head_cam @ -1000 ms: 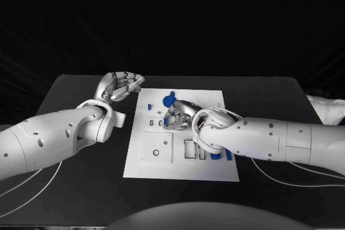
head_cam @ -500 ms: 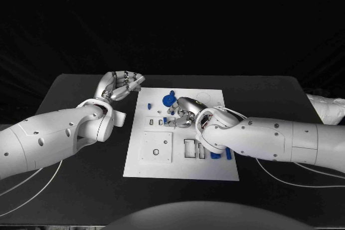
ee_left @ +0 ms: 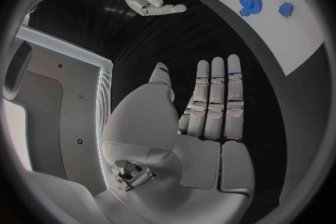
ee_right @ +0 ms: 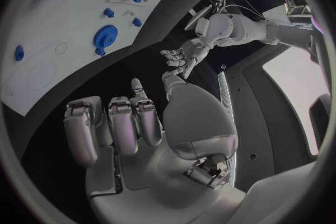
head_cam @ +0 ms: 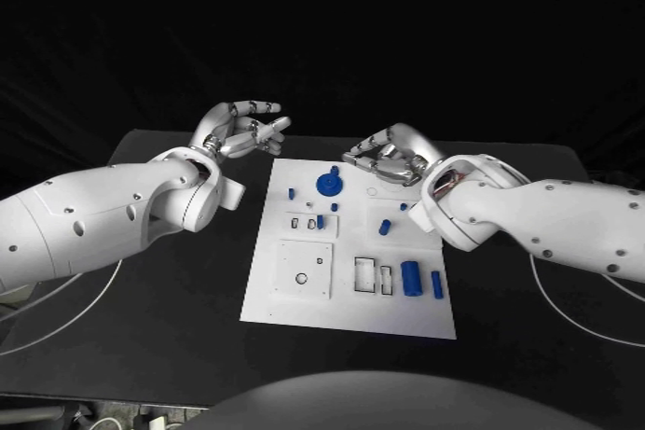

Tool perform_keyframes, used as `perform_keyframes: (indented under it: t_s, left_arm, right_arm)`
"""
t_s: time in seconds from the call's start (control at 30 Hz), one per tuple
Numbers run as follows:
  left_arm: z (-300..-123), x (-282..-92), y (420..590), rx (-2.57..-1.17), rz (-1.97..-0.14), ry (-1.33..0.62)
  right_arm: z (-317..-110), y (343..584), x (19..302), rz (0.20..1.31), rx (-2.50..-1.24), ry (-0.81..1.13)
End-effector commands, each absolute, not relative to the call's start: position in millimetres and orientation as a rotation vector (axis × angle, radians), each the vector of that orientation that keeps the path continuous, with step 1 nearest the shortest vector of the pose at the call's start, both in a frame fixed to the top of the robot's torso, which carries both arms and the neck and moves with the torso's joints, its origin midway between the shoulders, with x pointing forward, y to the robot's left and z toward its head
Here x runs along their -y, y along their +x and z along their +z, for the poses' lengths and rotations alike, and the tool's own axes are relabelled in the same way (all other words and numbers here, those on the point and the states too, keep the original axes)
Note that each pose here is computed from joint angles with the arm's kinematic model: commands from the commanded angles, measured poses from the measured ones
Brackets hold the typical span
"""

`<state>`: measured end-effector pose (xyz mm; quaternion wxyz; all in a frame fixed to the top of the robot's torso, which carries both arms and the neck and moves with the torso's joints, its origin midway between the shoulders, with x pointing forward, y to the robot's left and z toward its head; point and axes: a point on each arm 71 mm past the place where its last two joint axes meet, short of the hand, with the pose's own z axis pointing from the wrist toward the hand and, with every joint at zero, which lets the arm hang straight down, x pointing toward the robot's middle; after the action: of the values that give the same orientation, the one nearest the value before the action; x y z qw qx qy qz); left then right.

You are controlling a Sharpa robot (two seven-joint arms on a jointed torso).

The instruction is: Assemble the parts on the task board

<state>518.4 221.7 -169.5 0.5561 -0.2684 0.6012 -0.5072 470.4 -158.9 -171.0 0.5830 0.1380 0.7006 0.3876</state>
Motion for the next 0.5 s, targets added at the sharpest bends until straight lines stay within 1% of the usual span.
perform_keyframes:
  t_s: [0.03, 0.17, 0.23, 0.3, 0.5]
  left_arm:
    - [-166.2, -208.3, 520.7, -1.7, -1.095, -0.503]
    - [-156.0, -200.5, 523.9, -1.818, -1.003, -0.406]
    - [-154.0, -194.8, 523.9, -1.88, -0.956, -0.355]
    - [-154.9, -188.5, 522.2, -1.94, -0.917, -0.31]
    - [-166.0, -173.3, 510.8, -2.082, -0.81, -0.195]
  right_arm:
    - [-172, 464, 165, 1.051, -1.718, 0.425]
    - [-174, 461, 180, 1.059, -1.754, 0.516]
    - [-175, 459, 187, 1.059, -1.768, 0.562]
    - [-177, 458, 193, 1.055, -1.776, 0.596]
    - [-180, 456, 208, 1.029, -1.793, 0.654]
